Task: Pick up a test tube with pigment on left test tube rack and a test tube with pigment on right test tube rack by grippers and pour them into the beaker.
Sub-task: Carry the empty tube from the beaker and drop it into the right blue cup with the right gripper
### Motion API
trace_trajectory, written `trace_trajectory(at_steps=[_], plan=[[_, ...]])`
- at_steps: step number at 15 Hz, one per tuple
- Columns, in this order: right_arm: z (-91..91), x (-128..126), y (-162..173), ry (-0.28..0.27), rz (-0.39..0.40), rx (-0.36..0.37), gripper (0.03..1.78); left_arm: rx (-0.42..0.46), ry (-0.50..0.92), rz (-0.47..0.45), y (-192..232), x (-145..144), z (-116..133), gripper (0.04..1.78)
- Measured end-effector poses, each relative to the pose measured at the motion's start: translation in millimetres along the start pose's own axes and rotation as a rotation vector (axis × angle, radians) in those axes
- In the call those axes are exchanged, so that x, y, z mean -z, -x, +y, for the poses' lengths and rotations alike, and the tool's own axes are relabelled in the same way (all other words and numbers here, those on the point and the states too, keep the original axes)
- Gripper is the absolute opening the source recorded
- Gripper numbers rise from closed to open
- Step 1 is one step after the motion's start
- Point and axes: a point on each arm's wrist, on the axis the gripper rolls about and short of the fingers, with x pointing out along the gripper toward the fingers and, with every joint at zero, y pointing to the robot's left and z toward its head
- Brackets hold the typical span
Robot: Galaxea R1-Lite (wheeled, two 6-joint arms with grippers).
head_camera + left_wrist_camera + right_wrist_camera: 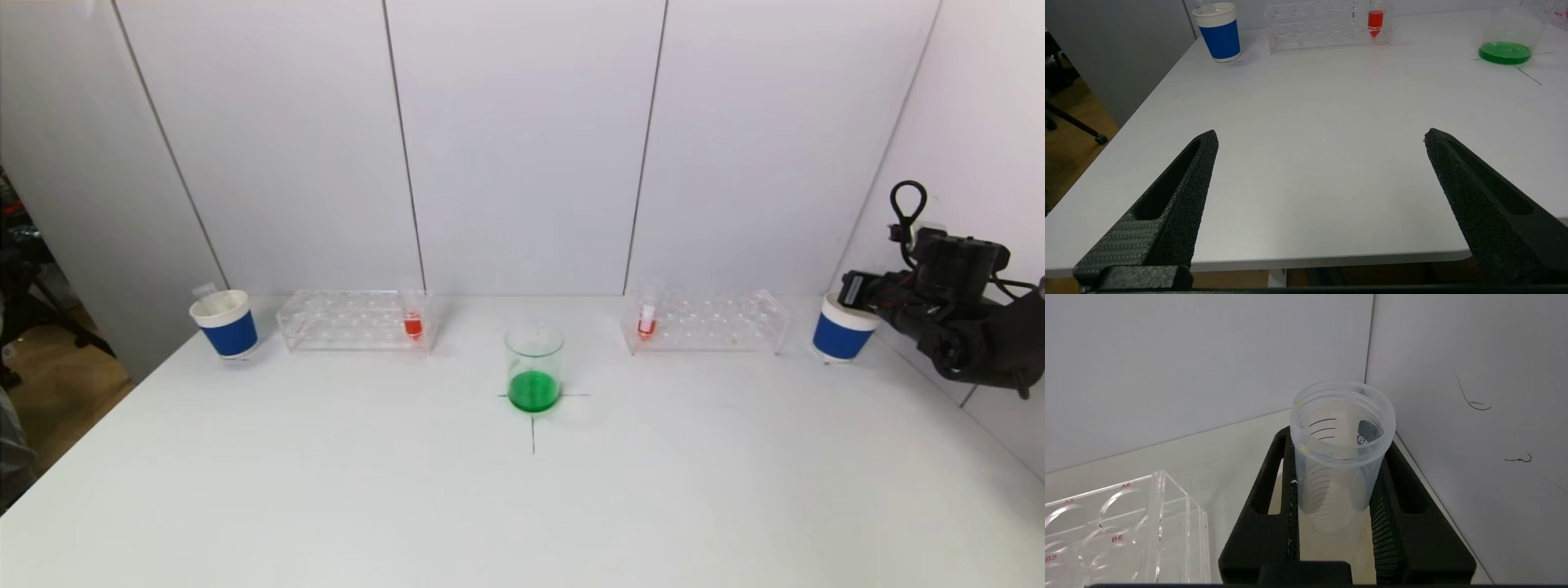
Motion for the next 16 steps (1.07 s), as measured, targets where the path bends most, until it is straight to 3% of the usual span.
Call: trace_trajectory(at_steps=[10, 12, 16], plan=[[-0.2, -1.2, 1.4, -0.004, -0.001, 0.002, 0.61, 0.000, 0.000, 0.000, 0.0, 0.0, 0.0, 1.76], [-0.2, -1.7, 1.6, -0.002, -0.002, 0.002, 0.78, 0.000, 0.000, 0.000, 0.0, 0.0, 0.0, 1.76], [-0.7, -2.4, 2.1, -0.003, -0.004, 0.003, 1.37, 0.000, 0.000, 0.000, 0.0, 0.0, 0.0, 1.76]])
